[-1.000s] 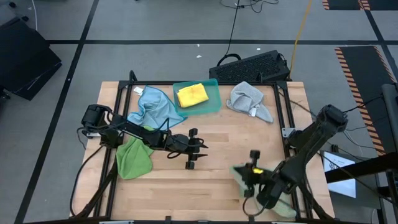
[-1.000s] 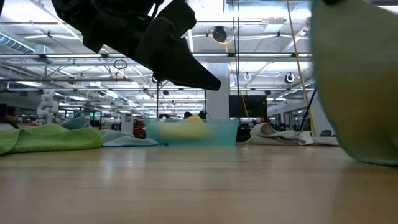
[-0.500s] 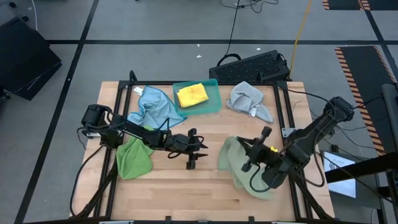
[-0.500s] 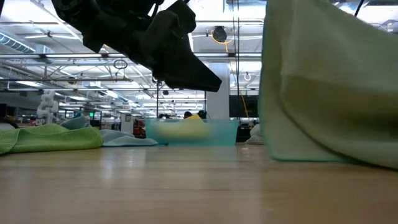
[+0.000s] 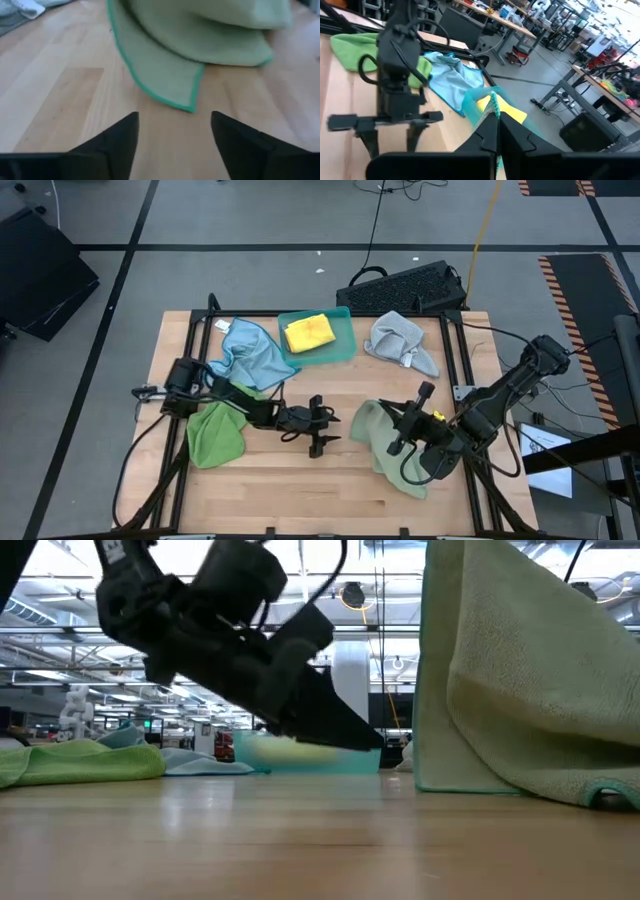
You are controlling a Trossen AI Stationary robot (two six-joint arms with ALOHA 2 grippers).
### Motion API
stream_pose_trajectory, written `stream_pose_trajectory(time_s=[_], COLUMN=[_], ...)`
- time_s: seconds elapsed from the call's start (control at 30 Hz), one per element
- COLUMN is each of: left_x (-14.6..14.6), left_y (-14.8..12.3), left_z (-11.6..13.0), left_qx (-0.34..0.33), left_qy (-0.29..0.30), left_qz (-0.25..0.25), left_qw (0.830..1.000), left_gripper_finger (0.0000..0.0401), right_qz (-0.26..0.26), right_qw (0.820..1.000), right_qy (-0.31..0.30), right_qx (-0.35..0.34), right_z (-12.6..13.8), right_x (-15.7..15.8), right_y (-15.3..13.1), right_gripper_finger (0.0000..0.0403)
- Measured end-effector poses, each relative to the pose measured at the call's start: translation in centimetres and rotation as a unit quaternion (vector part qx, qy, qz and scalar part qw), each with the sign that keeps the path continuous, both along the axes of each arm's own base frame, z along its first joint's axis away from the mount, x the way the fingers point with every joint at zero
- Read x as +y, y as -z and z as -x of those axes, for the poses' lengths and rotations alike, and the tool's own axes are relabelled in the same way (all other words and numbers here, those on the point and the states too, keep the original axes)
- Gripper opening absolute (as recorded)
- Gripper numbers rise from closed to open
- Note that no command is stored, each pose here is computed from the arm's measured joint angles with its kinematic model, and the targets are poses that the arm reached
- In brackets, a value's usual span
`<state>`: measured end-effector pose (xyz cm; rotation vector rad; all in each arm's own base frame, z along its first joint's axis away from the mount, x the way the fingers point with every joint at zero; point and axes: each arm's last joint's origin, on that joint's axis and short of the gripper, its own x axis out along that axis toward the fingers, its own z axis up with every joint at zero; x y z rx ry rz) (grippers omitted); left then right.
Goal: Fold microfiber towels
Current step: Fold the light green microfiber cloth
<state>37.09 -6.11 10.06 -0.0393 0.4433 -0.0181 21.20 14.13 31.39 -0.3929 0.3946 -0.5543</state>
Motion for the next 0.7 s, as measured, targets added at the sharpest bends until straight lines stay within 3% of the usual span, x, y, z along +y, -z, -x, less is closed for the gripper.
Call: stream_pose_trajectory(time_s=[0.17,0.47,0.6,0.7], left_x=[0.2,1.0,1.2,1.3], left_y=[1.0,1.6,1.6,1.7], left_z=[-2.3,-6.0,-6.1,-6.0], left_qx=[0.004,0.078,0.082,0.092], left_qy=[0.019,0.017,0.019,0.004], left_qz=[0.015,0.059,0.061,0.066], left_qw=[1.000,0.995,0.995,0.994], left_gripper_finger=[0.0290,0.0287,0.0232,0.0147], right_qz=[-0.005,-0.005,-0.003,-0.003], right_qw=[1.000,1.000,1.000,1.000], right_qy=[-0.006,-0.008,-0.008,-0.008], right_qx=[0.004,0.006,0.007,0.008], right_z=[0.0,0.0,0.0,0.0], right_x=[0.0,0.1,0.1,0.1], right_y=[0.0,0.0,0.0,0.0], right_gripper_finger=[0.0003,0.0003,0.0003,0.0004])
